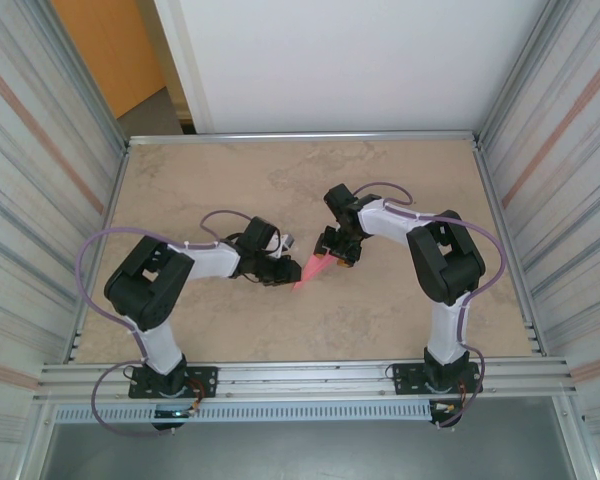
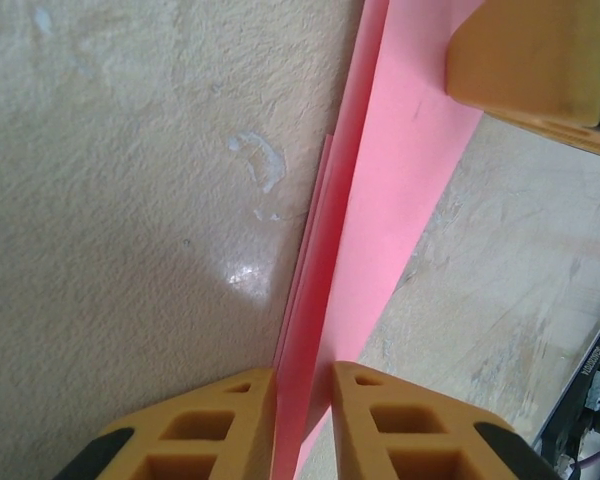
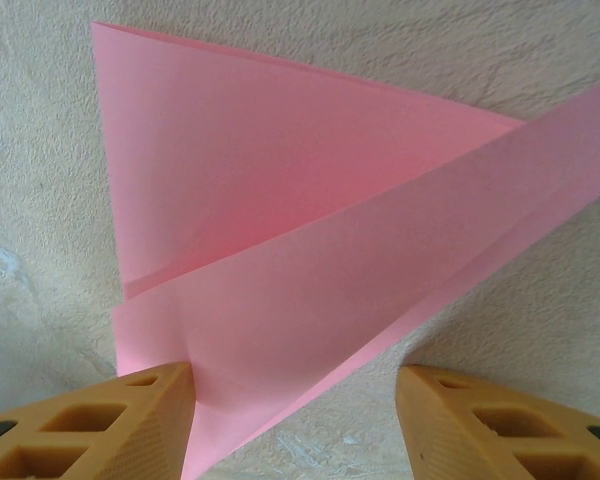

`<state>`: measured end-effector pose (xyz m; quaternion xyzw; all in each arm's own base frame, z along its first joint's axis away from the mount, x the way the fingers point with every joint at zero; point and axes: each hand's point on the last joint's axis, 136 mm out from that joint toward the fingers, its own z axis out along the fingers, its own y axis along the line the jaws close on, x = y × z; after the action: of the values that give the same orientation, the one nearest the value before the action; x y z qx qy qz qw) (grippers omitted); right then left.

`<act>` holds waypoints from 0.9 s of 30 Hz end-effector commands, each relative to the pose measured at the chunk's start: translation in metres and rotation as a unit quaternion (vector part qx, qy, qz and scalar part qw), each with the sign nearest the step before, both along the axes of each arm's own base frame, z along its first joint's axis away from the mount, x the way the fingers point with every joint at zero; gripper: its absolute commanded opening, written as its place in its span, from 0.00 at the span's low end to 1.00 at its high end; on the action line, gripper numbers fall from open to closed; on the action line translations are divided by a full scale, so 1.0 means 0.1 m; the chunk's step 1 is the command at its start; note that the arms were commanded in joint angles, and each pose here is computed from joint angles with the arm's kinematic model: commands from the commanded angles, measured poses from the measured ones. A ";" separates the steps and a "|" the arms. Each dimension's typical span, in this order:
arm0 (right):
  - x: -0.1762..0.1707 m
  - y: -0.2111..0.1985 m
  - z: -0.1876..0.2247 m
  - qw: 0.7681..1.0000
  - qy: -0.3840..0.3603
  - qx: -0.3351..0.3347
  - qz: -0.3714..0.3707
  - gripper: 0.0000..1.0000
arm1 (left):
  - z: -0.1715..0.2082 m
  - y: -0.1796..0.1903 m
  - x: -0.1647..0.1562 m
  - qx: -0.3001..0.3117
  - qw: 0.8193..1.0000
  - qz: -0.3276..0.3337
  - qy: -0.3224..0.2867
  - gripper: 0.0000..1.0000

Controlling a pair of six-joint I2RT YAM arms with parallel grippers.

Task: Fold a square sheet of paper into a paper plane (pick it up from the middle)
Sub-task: Fold the wing for the fifth time at the center of the table.

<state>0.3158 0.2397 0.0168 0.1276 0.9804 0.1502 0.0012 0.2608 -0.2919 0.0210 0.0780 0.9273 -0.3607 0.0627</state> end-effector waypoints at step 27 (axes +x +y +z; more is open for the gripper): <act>0.01 0.19 0.82 0.986 -0.119 0.103 0.052 0.52 | -0.36 0.09 -0.11 0.053 0.998 -0.008 0.037 0.21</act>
<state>0.3234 0.2425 0.0982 0.0914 0.9623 0.2360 0.0993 0.2615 -0.2911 0.0186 0.0716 0.9305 -0.3563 0.0465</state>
